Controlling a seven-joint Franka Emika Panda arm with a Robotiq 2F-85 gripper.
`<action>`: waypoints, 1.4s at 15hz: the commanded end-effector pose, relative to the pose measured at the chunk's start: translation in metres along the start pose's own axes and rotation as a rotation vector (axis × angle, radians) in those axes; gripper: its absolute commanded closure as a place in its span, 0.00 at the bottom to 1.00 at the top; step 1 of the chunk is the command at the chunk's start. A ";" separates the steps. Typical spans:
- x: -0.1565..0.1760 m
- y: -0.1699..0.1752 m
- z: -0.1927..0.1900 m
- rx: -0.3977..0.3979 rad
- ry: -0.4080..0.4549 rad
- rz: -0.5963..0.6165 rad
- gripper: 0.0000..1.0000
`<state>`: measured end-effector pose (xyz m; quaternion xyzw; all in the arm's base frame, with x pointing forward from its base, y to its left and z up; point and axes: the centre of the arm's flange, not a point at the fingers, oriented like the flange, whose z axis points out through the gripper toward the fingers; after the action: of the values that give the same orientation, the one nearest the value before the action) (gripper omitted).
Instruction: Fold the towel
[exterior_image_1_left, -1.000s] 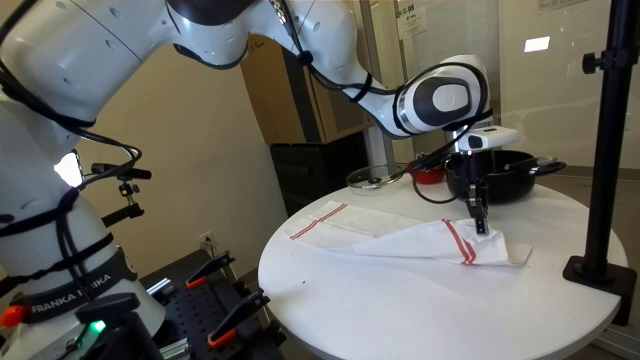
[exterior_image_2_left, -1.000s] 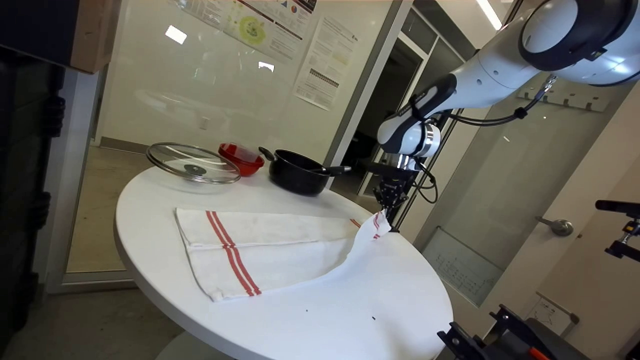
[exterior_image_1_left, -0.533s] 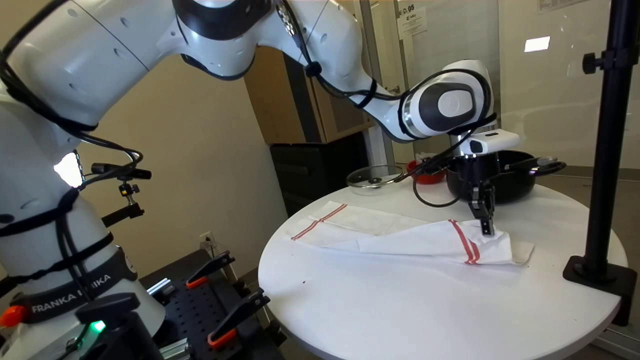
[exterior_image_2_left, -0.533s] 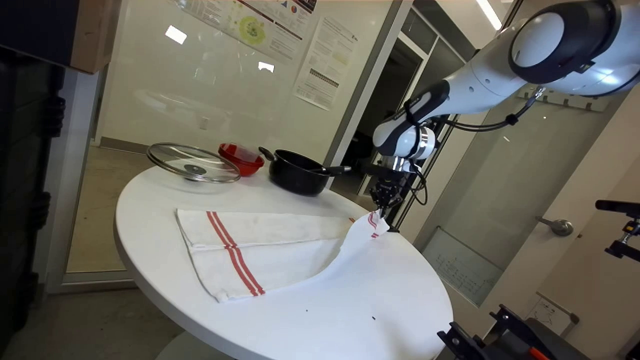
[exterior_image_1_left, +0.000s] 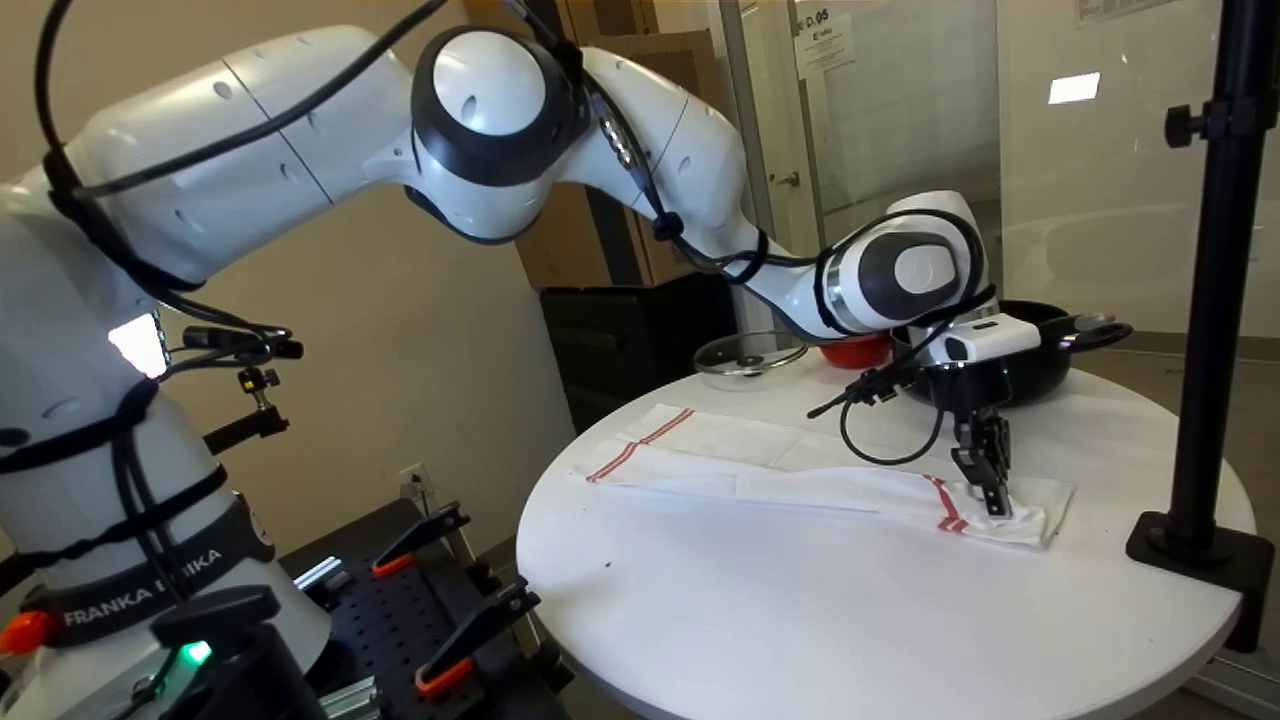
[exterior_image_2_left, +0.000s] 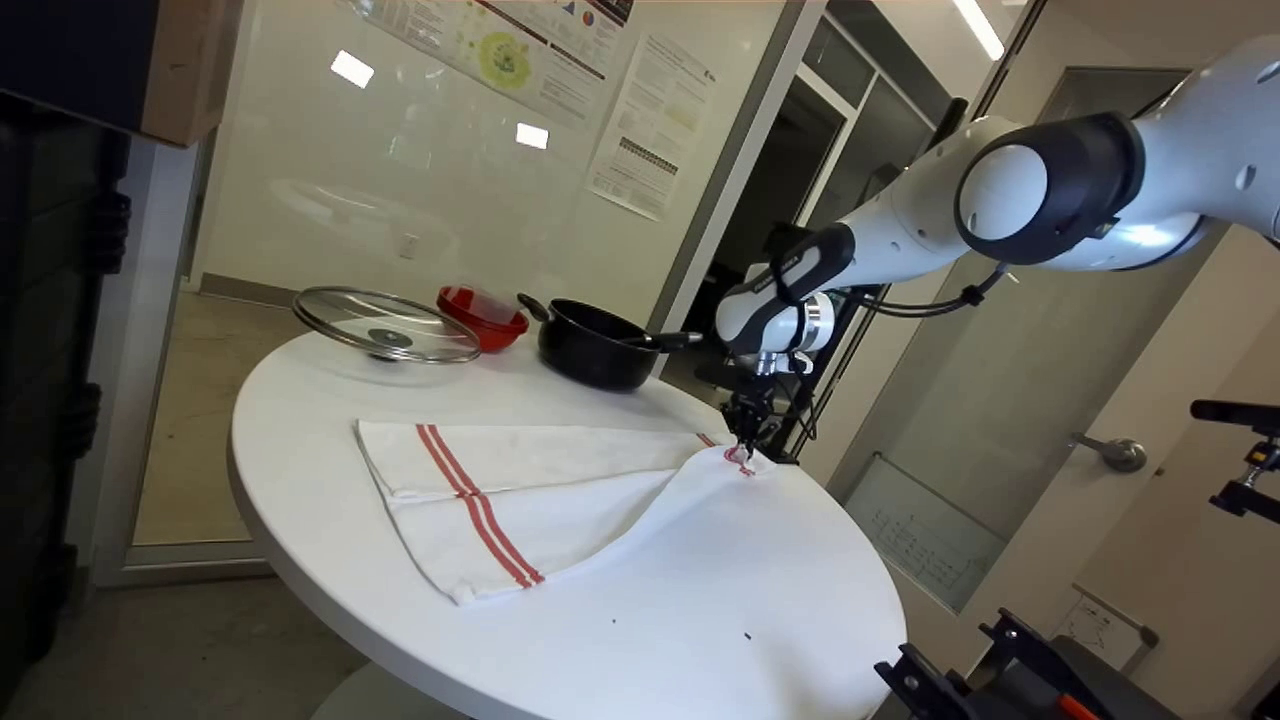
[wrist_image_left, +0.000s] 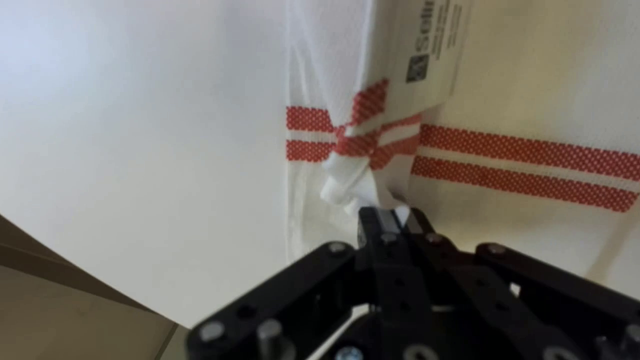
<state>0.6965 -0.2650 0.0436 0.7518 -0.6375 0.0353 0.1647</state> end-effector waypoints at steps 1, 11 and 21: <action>0.001 0.000 -0.001 0.002 0.000 0.001 0.98; 0.007 0.001 -0.017 0.086 0.002 0.041 0.44; 0.005 0.034 -0.070 0.269 -0.004 0.058 0.00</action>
<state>0.7127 -0.2651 0.0866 0.7484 -0.6461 0.1191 0.0910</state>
